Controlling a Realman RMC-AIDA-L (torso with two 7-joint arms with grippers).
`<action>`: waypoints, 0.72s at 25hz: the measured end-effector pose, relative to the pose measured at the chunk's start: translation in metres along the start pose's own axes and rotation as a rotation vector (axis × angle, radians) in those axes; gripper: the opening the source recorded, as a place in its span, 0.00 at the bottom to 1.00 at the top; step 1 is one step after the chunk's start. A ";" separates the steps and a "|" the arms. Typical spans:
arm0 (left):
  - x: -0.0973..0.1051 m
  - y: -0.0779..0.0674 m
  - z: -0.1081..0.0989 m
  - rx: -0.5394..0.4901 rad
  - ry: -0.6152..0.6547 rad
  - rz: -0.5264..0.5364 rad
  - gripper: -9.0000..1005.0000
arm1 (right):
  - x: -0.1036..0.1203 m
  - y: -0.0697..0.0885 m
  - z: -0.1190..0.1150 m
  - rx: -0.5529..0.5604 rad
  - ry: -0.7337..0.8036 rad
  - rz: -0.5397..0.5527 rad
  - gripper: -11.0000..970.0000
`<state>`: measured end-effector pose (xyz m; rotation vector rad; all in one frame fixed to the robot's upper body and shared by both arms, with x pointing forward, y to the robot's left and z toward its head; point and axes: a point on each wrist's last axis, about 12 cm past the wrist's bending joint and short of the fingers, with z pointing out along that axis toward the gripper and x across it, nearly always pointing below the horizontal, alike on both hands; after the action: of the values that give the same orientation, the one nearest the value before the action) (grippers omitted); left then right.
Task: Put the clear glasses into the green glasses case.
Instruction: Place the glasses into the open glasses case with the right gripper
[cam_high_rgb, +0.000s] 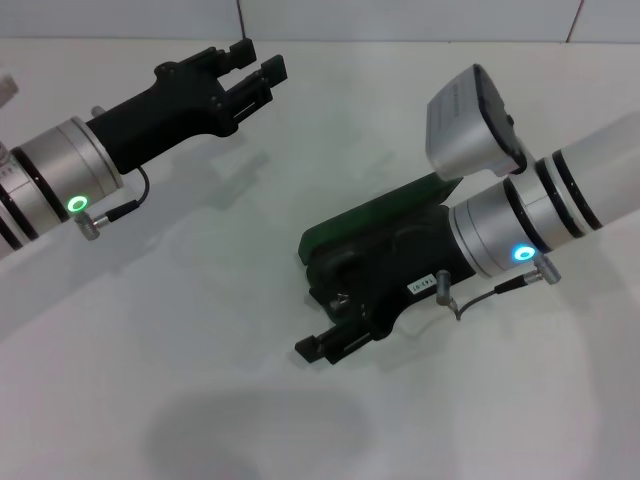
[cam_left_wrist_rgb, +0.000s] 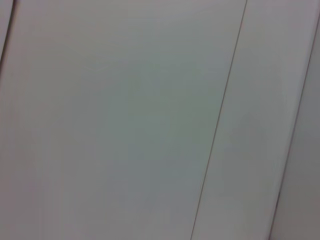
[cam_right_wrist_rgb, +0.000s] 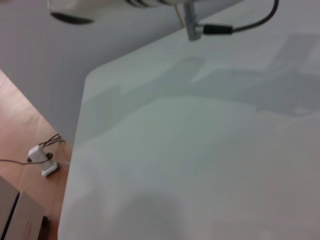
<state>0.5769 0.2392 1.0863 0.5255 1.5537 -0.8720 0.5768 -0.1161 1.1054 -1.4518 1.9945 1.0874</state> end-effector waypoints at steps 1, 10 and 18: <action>0.000 0.000 0.000 0.000 0.000 0.000 0.52 | 0.001 0.001 0.001 -0.002 0.007 0.001 0.88; 0.002 -0.002 0.002 0.003 -0.002 -0.009 0.52 | 0.001 0.001 0.006 0.008 0.037 0.001 0.88; 0.002 -0.004 0.003 0.004 -0.004 -0.012 0.52 | 0.005 0.000 0.006 0.021 0.053 0.002 0.88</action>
<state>0.5754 0.2347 1.0848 0.5177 1.5533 -0.8854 0.5746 -0.1138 1.0980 -1.4831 2.0378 1.0352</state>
